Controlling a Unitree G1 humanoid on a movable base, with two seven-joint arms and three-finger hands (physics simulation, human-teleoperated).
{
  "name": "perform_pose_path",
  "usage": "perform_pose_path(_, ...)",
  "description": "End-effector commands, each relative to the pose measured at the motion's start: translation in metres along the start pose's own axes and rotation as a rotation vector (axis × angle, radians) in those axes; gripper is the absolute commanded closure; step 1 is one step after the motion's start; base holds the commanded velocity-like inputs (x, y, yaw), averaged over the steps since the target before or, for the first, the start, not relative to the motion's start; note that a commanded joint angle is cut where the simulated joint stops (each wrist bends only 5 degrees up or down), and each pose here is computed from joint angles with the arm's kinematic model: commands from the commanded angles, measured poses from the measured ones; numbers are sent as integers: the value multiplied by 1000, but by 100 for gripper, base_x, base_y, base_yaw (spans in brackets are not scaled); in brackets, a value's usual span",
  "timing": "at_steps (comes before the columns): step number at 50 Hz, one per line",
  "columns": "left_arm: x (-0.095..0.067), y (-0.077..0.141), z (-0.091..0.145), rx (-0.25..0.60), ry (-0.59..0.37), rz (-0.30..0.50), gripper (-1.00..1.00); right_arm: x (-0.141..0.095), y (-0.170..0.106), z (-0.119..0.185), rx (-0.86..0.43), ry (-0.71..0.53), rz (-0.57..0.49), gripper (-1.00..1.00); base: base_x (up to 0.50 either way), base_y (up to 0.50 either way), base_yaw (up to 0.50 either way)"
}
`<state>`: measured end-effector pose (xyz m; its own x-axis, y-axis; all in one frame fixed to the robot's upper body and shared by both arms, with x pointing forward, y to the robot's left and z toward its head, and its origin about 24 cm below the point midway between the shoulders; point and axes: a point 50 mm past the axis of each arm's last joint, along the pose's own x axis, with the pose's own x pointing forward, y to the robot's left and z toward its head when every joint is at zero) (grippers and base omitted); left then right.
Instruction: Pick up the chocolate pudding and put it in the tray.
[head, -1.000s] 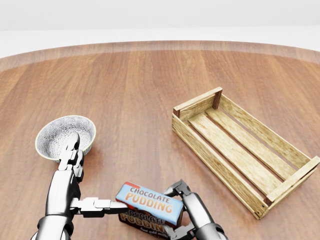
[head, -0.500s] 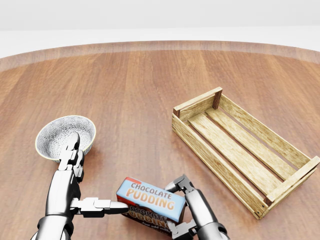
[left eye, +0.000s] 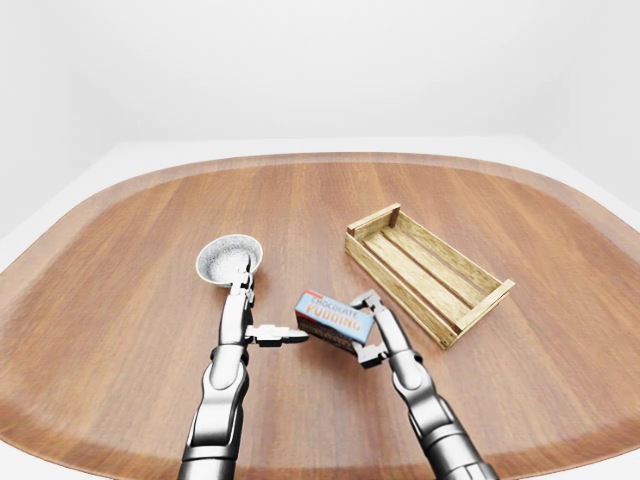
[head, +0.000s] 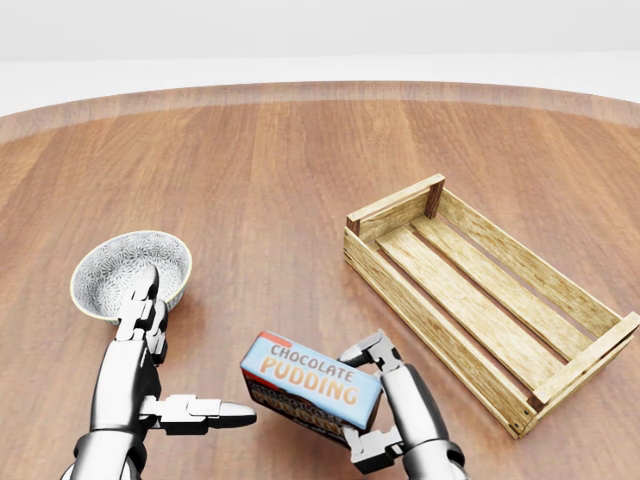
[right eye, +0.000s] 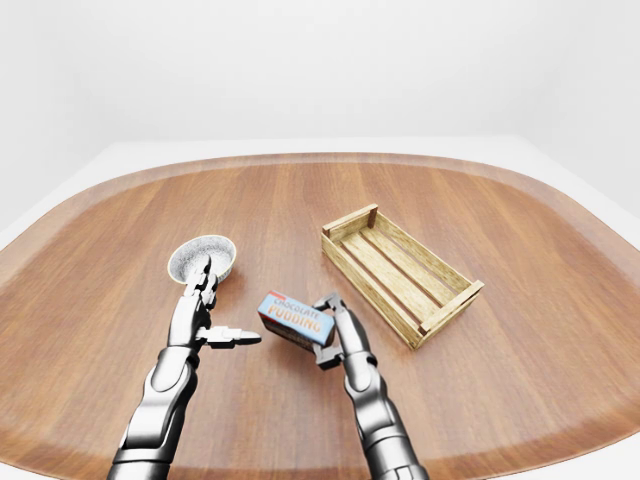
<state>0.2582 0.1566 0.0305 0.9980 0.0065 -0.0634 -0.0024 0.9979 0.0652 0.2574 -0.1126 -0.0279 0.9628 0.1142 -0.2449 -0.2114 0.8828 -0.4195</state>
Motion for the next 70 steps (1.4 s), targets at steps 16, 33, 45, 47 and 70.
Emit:
perform_pose_path(16,0,1,0,-15,-1,1,-100,-7,-16,19,-20,-96,-116,100,0,0,0)
perform_pose_path(33,0,1,1,-14,-6,0,-100,-11,-27,35,-34,-170,-183,100,0,0,0)
perform_pose_path(45,0,1,2,-14,-7,-1,-100,-2,-35,42,-41,-189,-224,100,0,0,0)
perform_pose_path(47,0,1,2,-14,-6,-1,-100,-2,-35,45,-49,-202,-226,100,0,0,0)
perform_pose_path(70,1,1,-1,-20,6,2,-100,15,-51,89,-71,-342,-261,100,0,0,0)
